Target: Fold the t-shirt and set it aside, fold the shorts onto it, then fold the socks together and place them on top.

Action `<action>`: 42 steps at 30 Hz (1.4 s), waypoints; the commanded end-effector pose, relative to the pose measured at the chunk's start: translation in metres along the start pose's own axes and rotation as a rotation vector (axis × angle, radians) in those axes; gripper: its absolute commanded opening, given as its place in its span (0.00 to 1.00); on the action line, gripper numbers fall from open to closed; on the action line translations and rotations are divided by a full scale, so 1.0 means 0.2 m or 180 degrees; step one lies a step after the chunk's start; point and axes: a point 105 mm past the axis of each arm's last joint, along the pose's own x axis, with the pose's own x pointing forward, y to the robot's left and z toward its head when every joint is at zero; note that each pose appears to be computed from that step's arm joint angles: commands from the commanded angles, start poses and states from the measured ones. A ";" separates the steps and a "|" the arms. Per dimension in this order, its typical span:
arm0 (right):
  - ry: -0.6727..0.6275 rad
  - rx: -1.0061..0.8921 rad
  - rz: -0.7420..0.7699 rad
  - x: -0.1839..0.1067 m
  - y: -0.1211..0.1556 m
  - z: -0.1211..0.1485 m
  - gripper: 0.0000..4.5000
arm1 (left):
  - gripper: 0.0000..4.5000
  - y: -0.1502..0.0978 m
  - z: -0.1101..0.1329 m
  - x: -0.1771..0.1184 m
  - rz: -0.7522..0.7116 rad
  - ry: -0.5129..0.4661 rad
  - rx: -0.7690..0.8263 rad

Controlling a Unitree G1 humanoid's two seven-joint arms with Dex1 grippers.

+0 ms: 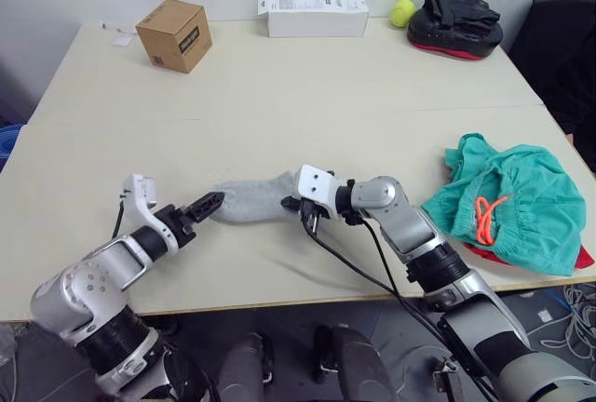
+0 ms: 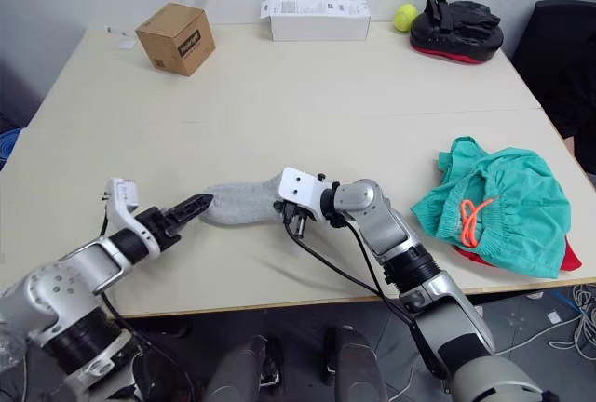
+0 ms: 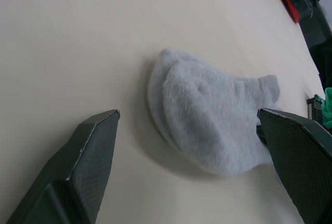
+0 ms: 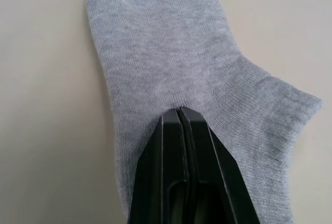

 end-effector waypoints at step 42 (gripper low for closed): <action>0.0006 0.0131 -0.0199 -0.02 0.02 -0.02 0.00 | 0.01 -0.47 -0.09 0.46 -0.0641 0.1228 0.1539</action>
